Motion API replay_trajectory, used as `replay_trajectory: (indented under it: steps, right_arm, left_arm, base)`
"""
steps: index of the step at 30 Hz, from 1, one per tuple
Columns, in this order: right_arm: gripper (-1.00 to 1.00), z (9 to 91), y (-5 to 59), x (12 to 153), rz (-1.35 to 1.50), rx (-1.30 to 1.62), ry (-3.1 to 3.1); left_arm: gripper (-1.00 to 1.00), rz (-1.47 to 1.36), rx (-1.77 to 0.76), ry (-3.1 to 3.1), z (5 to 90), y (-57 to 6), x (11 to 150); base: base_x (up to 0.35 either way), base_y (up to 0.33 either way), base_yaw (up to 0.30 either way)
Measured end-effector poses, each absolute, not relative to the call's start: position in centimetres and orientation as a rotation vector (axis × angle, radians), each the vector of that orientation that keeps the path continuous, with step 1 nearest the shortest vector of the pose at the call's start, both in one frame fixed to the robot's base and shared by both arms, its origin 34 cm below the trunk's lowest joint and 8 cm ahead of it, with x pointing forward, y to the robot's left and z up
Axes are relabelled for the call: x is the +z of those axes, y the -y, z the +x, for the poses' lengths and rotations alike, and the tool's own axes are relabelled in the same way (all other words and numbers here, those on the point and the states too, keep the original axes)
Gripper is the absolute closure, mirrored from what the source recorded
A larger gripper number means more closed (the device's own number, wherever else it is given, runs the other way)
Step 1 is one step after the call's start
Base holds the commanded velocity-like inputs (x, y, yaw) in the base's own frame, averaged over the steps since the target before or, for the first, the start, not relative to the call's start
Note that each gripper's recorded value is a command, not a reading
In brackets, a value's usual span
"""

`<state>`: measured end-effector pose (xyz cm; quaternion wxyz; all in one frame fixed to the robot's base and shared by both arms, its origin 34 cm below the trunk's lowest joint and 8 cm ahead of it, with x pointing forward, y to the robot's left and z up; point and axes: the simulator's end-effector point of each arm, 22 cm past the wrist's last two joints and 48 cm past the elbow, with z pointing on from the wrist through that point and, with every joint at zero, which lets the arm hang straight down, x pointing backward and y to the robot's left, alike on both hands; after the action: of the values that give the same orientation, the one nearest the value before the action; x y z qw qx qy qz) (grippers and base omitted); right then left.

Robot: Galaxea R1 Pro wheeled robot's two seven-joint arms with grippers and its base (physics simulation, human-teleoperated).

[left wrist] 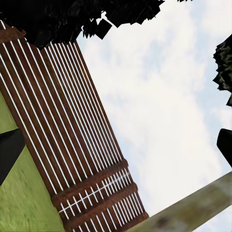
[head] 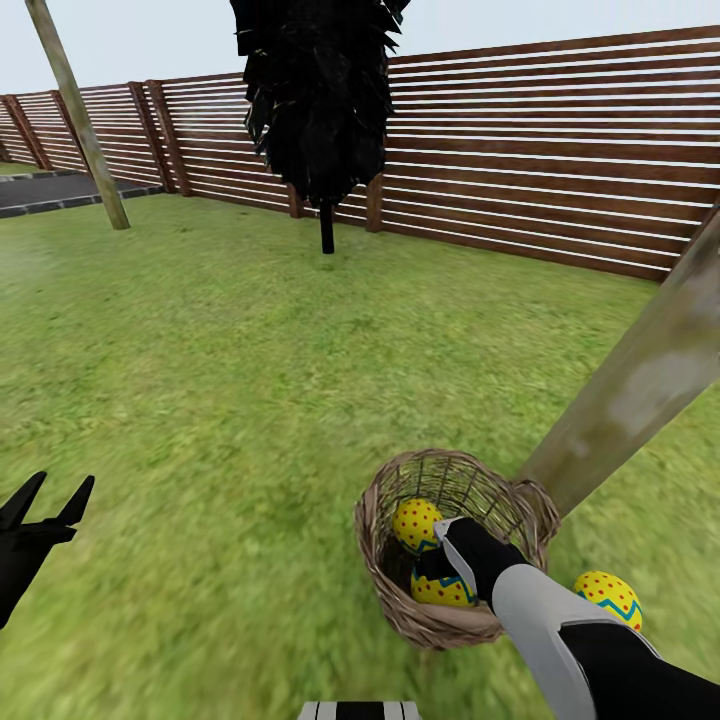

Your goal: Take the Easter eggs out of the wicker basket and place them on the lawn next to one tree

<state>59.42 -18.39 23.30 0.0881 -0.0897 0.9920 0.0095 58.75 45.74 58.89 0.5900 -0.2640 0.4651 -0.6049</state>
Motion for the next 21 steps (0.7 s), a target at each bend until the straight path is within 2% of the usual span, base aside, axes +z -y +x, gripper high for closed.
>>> replay_trajectory:
  steps: [21]
  right_arm:
    - [1.00,60.6,18.4,25.7,-0.266,0.021,-2.909]
  left_arm:
    - [-1.00,-0.581,-1.415,-1.046,58.3,-45.8,61.3]
  base:
    - [0.000,0.000,0.000]
